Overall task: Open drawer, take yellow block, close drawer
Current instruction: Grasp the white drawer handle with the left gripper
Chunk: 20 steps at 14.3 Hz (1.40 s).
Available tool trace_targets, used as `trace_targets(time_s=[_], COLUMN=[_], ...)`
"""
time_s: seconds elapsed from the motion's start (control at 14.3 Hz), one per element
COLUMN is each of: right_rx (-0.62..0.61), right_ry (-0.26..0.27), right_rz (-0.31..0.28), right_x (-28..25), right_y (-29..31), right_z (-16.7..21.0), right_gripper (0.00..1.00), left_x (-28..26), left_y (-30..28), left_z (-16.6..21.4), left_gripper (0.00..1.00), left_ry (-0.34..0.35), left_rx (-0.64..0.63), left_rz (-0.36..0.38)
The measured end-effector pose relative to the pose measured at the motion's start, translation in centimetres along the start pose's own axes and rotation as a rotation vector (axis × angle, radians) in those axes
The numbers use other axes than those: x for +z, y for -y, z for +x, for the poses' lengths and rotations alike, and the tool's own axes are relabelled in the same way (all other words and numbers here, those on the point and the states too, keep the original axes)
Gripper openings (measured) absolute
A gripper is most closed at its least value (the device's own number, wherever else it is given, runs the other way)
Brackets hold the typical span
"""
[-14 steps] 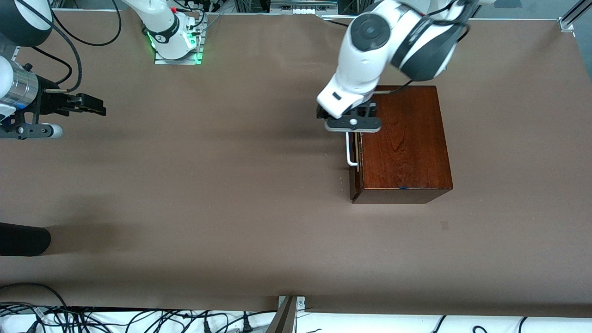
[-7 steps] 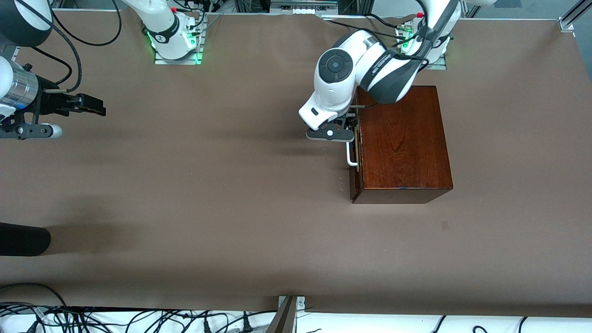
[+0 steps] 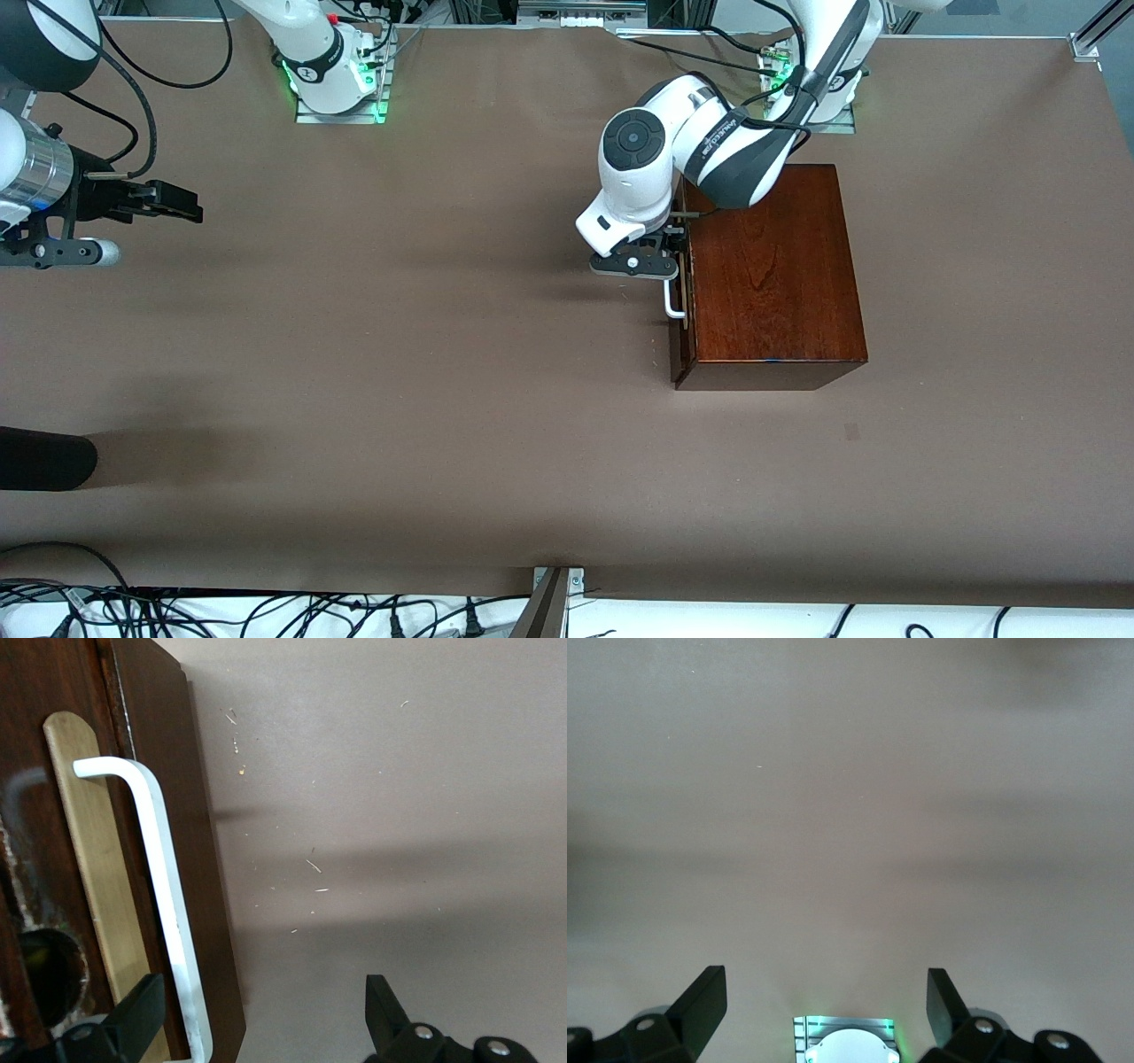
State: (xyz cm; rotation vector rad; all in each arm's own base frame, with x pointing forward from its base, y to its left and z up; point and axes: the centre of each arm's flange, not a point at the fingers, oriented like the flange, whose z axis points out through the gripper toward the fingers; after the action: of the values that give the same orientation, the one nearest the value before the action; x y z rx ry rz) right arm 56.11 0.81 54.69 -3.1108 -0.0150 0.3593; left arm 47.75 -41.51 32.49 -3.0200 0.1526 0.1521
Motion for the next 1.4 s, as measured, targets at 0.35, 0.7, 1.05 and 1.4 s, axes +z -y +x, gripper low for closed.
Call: trace_targets(time_s=[0.35,0.7,1.05,1.4], right_rx=[0.0,0.0,0.0,0.0], right_ry=[0.0,0.0,0.0,0.0], right_rz=[0.0,0.0,0.0,0.0], right_x=[0.0,0.0,0.0,0.0], right_y=[0.0,0.0,0.0,0.0], right_z=[0.0,0.0,0.0,0.0], right_gripper=[1.0,1.0,1.0,1.0], left_x=[1.1,1.2,2.9,3.2], left_y=[0.6,0.4,-0.4,-0.5], left_z=[0.6,0.8,0.7,0.9], left_gripper=[1.0,1.0,1.0,1.0], left_ry=[0.011,-0.001,0.011,0.004], left_rx=[-0.014,-0.052,-0.074,-0.088], left_rz=[0.009,-0.002,0.002,-0.006])
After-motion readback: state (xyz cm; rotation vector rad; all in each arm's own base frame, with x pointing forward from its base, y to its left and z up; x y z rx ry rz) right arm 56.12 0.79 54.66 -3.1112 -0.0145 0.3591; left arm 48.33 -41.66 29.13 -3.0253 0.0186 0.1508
